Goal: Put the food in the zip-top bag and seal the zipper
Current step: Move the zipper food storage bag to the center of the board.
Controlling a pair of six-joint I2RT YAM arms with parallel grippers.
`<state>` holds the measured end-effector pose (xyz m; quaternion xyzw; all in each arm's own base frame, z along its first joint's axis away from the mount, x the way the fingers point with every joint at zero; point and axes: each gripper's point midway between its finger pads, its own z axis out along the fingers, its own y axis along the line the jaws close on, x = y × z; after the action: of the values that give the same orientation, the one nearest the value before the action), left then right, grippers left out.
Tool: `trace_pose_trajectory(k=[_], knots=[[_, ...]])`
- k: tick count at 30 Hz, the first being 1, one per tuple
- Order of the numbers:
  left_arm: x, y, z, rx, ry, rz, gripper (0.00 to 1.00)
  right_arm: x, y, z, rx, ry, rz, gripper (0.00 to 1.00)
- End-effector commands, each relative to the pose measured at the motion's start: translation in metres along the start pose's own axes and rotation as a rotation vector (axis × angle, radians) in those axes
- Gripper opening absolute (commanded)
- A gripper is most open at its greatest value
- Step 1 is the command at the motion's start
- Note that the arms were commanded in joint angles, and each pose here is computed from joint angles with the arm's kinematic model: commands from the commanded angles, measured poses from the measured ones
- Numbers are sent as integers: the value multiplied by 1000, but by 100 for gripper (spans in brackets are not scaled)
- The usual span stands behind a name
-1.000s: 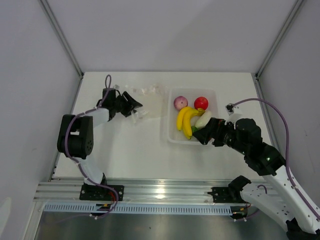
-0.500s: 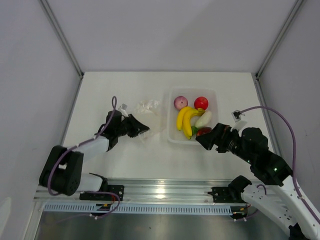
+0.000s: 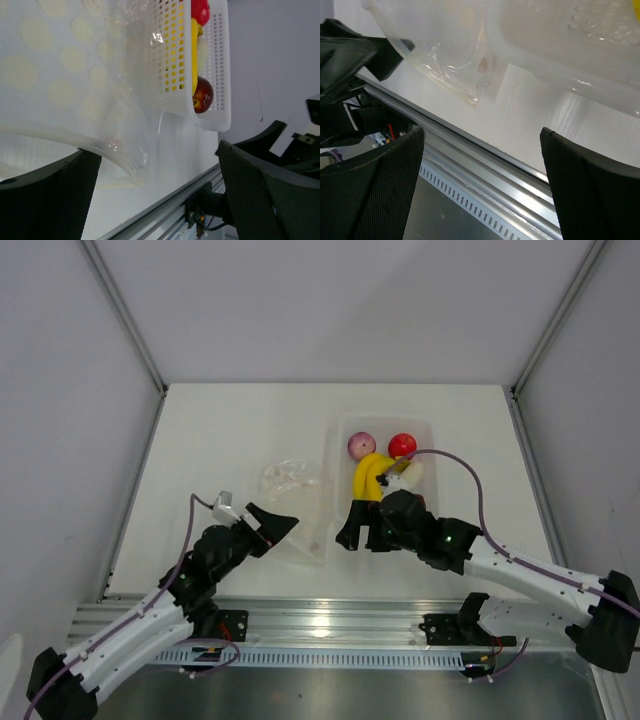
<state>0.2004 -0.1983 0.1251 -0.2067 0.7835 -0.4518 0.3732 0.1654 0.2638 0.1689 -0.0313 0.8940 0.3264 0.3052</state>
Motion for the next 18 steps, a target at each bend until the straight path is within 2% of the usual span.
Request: trace_pose_trajectory(k=[1, 2, 4, 6, 7, 9, 15, 18], knots=[[-11, 19, -16, -56, -95, -25, 99, -31, 39, 7, -72, -127, 29, 98], [-7, 30, -22, -93, -83, -17, 100, -28, 39, 13, -64, -119, 33, 97], [-17, 20, -36, -51, -122, 4, 100, -25, 44, 17, -72, -116, 45, 97], [-22, 26, -48, -91, -136, 33, 98, -22, 45, 20, -66, -116, 46, 97], [-33, 9, -59, -57, -163, 41, 98, -20, 46, 19, -67, -114, 42, 97], [-30, 19, -66, -111, -139, 103, 98, -17, 45, 16, -62, -116, 42, 97], [-26, 9, -80, -193, -21, 224, 95, -7, 34, 4, -48, -111, 44, 98], [-32, 7, -82, -245, -5, 283, 95, -3, 27, 1, -40, -111, 65, 98]])
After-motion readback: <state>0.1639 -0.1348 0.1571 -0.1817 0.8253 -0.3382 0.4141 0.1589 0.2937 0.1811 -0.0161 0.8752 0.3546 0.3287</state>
